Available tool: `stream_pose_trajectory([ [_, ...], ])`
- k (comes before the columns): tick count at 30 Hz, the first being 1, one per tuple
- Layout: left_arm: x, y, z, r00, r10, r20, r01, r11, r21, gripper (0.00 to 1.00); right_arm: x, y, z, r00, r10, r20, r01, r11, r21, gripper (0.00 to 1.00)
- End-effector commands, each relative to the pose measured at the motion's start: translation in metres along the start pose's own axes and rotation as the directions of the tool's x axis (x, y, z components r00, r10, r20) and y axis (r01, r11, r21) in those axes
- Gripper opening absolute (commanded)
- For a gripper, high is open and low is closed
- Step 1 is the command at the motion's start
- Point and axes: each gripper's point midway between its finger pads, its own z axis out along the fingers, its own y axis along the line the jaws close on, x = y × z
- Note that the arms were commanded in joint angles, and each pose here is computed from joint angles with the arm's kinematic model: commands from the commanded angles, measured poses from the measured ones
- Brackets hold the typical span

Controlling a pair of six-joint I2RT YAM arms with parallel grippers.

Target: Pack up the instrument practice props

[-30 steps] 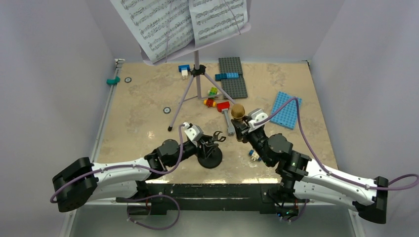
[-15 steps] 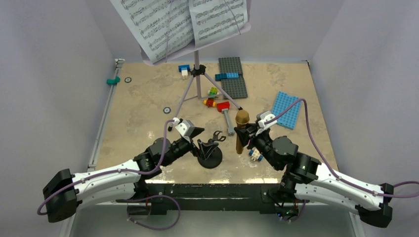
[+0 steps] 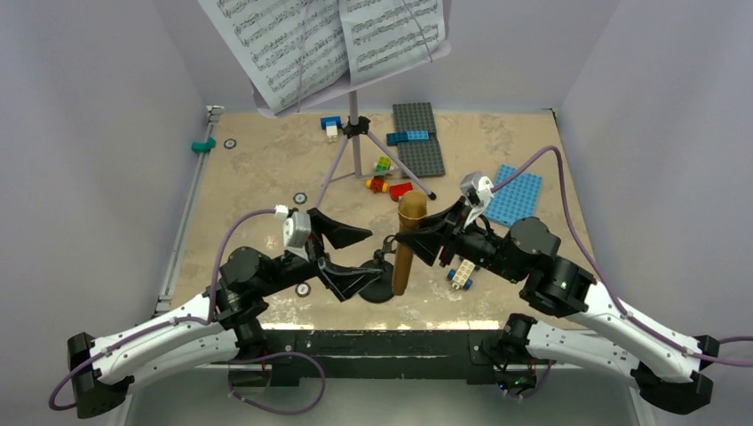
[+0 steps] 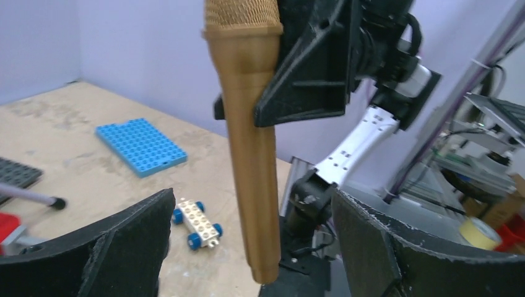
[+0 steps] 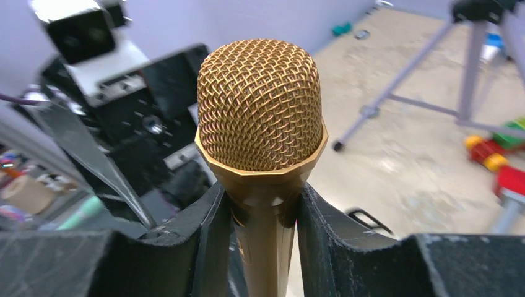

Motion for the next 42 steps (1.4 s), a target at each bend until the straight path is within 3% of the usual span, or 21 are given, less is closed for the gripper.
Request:
stream_pose_trajectory([
  [1, -0.007, -0.038, 0.011, 0.997, -0.037, -0.071, 0.05, 0.982, 0.185, 1.0, -0.045, 0.057, 0.007, 0.996, 0.063, 0.06, -0.048, 0.971, -0.235, 0.0],
  [7, 0.005, -0.046, 0.028, 0.986, -0.068, -0.152, 0.103, 0.966, 0.239, 0.99, -0.053, 0.073, 0.021, 0.993, 0.1, 0.062, -0.076, 0.948, -0.31, 0.0],
  [9, 0.007, -0.047, 0.03, 0.984, -0.07, -0.164, 0.109, 0.963, 0.245, 0.9, -0.054, 0.076, 0.024, 0.992, 0.106, 0.063, -0.081, 0.943, -0.322, 0.0],
  [11, 0.01, -0.048, 0.032, 0.982, -0.068, -0.177, 0.113, 0.96, 0.256, 0.67, -0.054, 0.077, 0.024, 0.992, 0.106, 0.064, -0.079, 0.94, -0.331, 0.0],
  [13, 0.012, -0.046, 0.032, 0.979, -0.068, -0.192, 0.113, 0.964, 0.239, 0.31, -0.053, 0.076, 0.024, 0.993, 0.105, 0.058, -0.081, 0.942, -0.325, 0.0],
  [14, 0.013, -0.041, 0.032, 0.978, -0.065, -0.197, 0.107, 0.971, 0.213, 0.14, -0.052, 0.073, 0.023, 0.993, 0.108, 0.056, -0.085, 0.948, -0.307, 0.1],
  [15, 0.011, -0.032, 0.031, 0.98, -0.065, -0.187, 0.096, 0.983, 0.159, 0.0, -0.052, 0.069, 0.022, 0.993, 0.101, 0.06, -0.08, 0.955, -0.287, 0.31],
  [16, 0.011, -0.027, 0.027, 0.98, -0.065, -0.186, 0.089, 0.989, 0.121, 0.0, -0.051, 0.064, 0.02, 0.994, 0.092, 0.062, -0.073, 0.962, -0.264, 0.51],
  [18, 0.003, -0.003, 0.018, 0.987, -0.06, -0.146, 0.057, 0.998, -0.025, 0.0, -0.051, 0.049, 0.013, 0.995, 0.067, 0.076, -0.052, 0.982, -0.18, 0.74],
  [20, -0.005, 0.027, 0.002, 0.991, -0.054, -0.12, 0.028, 0.977, -0.211, 0.0, -0.049, 0.03, 0.006, 0.996, 0.04, 0.076, -0.034, 0.996, -0.081, 0.83],
  [23, -0.009, 0.09, -0.044, 0.984, -0.118, -0.136, 0.025, 0.836, -0.548, 0.0, -0.043, 0.004, -0.009, 0.997, 0.001, 0.071, -0.004, 0.999, 0.04, 0.86],
  [26, -0.009, 0.145, -0.099, 0.972, -0.219, -0.086, 0.063, 0.596, -0.8, 0.0, -0.038, -0.01, -0.021, 0.996, -0.021, 0.087, 0.013, 0.995, 0.096, 0.89],
  [29, 0.001, 0.186, -0.148, 0.954, -0.301, 0.003, 0.11, 0.339, -0.934, 0.0, -0.032, -0.018, -0.028, 0.996, -0.024, 0.087, 0.013, 0.992, 0.126, 0.9],
  [36, 0.02, 0.277, -0.213, 0.872, -0.387, 0.299, 0.315, -0.023, -0.949, 0.0, -0.02, -0.023, -0.032, 0.997, -0.017, 0.07, 0.008, 0.991, 0.136, 0.91],
  [38, 0.018, 0.304, -0.231, 0.835, -0.395, 0.384, 0.377, -0.098, -0.921, 0.0, -0.017, -0.025, -0.031, 0.997, -0.003, 0.071, -0.007, 0.99, 0.14, 0.91],
  [42, 0.007, 0.351, -0.246, 0.778, -0.419, 0.468, 0.444, -0.159, -0.882, 0.0, -0.008, -0.025, -0.029, 0.999, 0.016, 0.049, -0.022, 0.991, 0.133, 0.91],
])
